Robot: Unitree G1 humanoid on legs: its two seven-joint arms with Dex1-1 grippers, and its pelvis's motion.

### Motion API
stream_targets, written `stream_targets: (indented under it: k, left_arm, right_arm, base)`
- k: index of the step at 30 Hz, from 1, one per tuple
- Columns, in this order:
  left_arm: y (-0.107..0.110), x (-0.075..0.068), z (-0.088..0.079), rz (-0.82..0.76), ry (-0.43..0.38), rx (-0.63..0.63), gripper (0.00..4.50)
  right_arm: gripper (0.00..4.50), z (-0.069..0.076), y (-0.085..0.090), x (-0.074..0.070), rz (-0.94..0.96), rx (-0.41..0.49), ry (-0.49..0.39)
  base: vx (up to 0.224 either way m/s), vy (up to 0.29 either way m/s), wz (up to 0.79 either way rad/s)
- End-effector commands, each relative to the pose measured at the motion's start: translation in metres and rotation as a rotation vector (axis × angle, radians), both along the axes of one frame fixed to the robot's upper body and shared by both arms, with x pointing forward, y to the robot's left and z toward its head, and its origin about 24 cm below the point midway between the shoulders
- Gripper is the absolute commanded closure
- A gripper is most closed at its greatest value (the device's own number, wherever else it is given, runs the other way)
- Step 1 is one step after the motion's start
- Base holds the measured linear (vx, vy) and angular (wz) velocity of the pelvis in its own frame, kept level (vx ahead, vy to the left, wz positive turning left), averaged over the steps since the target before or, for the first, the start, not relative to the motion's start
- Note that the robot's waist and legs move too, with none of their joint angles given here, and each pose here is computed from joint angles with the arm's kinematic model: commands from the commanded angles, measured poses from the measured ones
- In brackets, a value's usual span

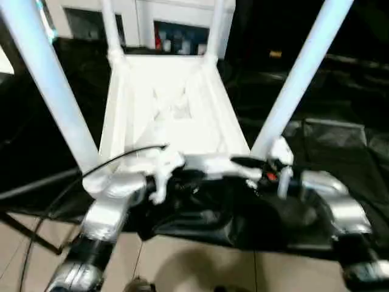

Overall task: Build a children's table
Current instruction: Rotate table base

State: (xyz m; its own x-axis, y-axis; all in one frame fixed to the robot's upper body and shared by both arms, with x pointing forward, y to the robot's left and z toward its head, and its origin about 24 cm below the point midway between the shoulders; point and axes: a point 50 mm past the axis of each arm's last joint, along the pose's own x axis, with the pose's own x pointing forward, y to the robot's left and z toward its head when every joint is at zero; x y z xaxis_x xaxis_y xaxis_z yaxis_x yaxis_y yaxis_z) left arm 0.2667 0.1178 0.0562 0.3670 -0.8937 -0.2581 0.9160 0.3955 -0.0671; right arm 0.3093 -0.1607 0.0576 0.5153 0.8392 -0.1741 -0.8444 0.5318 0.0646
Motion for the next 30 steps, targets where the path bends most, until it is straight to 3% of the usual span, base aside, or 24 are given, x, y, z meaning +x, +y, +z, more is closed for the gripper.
stream_targets:
  k: [1,2,3,11,16,17,19,23,25,30]
  left_arm:
    - [-0.004,-0.010,0.004,-0.009,0.011,-0.012,2.62]
    - [-0.004,-0.010,0.004,-0.009,0.011,-0.012,2.59]
    - [0.002,-0.026,0.002,0.027,0.038,-0.013,2.51]
    - [0.015,-0.062,-0.001,0.029,0.132,0.013,1.94]
    - [0.024,-0.080,-0.003,0.063,0.171,0.045,1.62]
    - [0.026,-0.080,-0.003,0.078,0.164,0.053,1.39]
    - [0.044,-0.075,-0.001,0.185,0.080,0.096,1.34]
    - [0.057,-0.068,0.005,0.263,0.011,0.096,0.99]
    - [0.073,-0.053,0.027,0.361,-0.122,0.030,0.90]
    - [0.080,-0.036,0.053,0.375,-0.250,-0.059,0.48]
  right_arm:
    - [1.44,0.006,-0.012,0.009,-0.108,-0.010,-0.037]
    - [1.44,0.006,-0.012,0.009,-0.108,-0.010,-0.037]
    - [1.44,0.007,-0.018,0.020,-0.224,-0.032,-0.054]
    - [1.44,0.000,-0.039,0.048,-0.585,-0.118,-0.016]
    - [1.44,0.004,-0.049,0.062,-0.769,-0.142,-0.018]
    - [1.44,0.005,-0.050,0.063,-0.787,-0.150,-0.024]
    - [1.44,0.010,-0.052,0.068,-0.814,-0.145,-0.033]
    - [1.44,0.014,-0.049,0.070,-0.790,-0.122,-0.041]
    - [1.44,0.016,-0.037,0.070,-0.688,-0.072,-0.058]
    - [1.44,0.003,-0.030,0.061,-0.592,-0.040,-0.035]
  base:
    - [0.000,0.000,0.00]
    - [0.000,0.000,0.00]
    - [0.000,0.000,0.00]
    - [0.000,0.000,0.00]
    - [0.000,0.000,0.00]
    - [0.000,0.000,0.00]
    - [0.000,0.000,0.00]
    - [0.000,0.000,0.00]
    - [0.000,0.000,0.00]
    - [0.000,0.000,0.00]
